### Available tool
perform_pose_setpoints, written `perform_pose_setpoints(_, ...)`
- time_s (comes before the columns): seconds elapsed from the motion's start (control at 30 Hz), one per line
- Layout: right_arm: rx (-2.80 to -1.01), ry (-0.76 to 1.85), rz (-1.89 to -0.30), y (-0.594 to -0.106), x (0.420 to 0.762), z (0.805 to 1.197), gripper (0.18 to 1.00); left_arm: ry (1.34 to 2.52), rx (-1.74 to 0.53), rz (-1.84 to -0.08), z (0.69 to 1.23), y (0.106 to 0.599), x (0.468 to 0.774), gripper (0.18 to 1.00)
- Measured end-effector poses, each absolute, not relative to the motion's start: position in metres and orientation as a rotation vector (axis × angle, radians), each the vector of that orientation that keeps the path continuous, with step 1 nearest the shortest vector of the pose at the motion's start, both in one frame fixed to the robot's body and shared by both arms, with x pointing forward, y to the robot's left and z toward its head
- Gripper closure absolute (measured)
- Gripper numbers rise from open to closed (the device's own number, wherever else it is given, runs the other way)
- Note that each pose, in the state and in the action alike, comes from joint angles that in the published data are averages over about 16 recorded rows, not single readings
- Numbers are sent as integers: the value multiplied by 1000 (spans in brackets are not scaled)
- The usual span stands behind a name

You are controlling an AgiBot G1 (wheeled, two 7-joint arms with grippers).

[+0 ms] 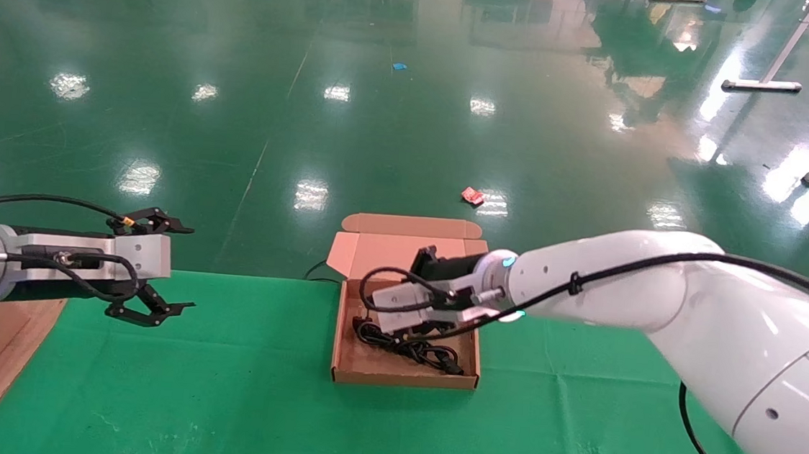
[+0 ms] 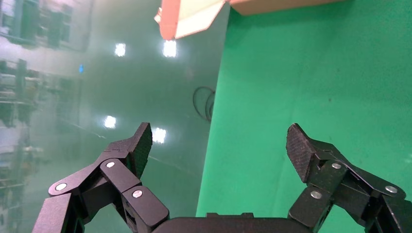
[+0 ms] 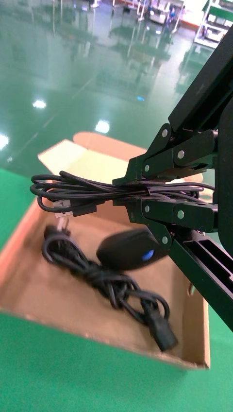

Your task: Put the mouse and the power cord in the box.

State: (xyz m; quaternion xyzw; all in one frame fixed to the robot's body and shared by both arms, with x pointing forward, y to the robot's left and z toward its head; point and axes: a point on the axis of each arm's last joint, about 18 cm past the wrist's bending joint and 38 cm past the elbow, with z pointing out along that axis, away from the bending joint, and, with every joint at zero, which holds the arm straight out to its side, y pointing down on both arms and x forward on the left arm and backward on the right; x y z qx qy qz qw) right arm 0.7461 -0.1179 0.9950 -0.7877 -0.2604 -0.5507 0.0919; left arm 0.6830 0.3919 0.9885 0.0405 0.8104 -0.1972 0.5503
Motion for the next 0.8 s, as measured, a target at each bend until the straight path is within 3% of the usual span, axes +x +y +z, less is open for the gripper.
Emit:
perform_pose_setpoints(0.53, -2355, -762, -1656, -120, 750, 986, 933, 1903, 93, -483, 986, 398, 684, 184)
perform_pose_setpoints(0.8, -2355, -763, -1654, -121, 750, 987, 844, 1905, 96, -478, 985, 396, 684, 184)
